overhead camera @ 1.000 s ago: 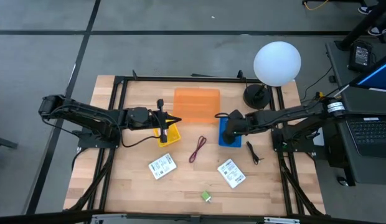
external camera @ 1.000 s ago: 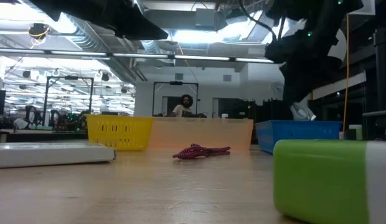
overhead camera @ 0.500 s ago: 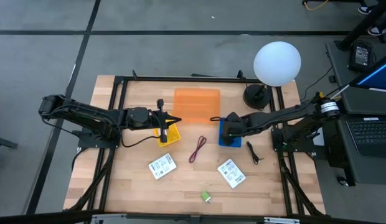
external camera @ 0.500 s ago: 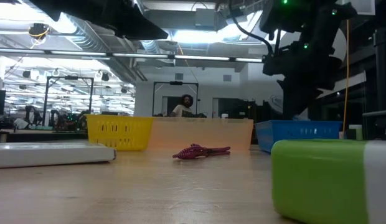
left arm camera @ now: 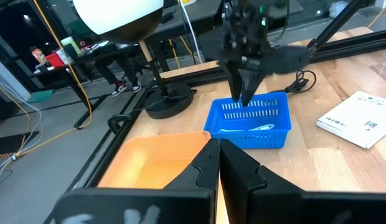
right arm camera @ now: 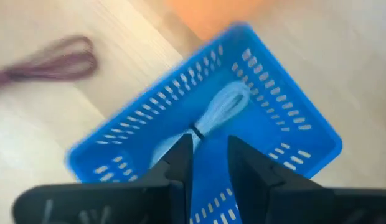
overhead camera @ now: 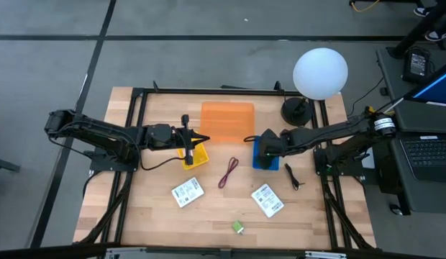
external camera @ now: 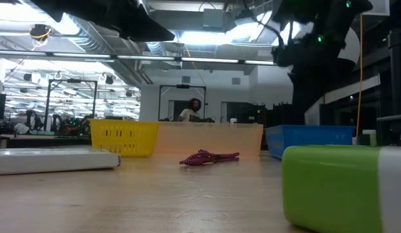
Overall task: Pick and place items into bin
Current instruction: Put the right card reader box into the orange bin
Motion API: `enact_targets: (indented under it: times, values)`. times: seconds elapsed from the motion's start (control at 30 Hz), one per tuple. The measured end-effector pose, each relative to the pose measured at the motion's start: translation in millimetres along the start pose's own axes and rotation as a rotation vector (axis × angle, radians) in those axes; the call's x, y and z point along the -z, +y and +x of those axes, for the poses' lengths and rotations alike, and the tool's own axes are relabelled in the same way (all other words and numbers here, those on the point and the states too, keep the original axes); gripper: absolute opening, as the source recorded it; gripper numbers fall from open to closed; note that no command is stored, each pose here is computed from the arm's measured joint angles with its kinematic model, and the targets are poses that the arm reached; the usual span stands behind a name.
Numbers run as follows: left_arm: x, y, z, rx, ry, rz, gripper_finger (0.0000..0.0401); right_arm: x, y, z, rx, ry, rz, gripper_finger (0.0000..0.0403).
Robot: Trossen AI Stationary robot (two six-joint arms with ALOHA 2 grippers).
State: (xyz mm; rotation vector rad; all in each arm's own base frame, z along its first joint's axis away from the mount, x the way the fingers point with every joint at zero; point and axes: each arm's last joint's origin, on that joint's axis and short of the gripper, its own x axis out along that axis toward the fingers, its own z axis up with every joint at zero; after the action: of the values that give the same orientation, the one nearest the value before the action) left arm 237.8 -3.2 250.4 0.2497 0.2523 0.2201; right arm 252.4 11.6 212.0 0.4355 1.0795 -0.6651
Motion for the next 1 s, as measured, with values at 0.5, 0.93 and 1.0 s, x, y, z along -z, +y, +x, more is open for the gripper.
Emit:
enact_targets:
  times: [0.5,0.93,1.0]
  values:
    - [-0.6,-1.4,0.2,0.021,-0.009,-0.022,0.0001,-25.9,28.4,-67.6,-0.238,-0.390,-0.293,0.0079]
    - [-5.6,-25.6,-7.0,0.244,-0.056,-0.025,0.0003,11.9,49.3,-91.2,-0.350,-0.382,-0.427,0.0013]
    - [-6.2,-28.8,-8.3,0.258,-0.059,-0.022,0.0003,19.0,50.3,-92.1,-0.356,-0.344,-0.387,0.0005]
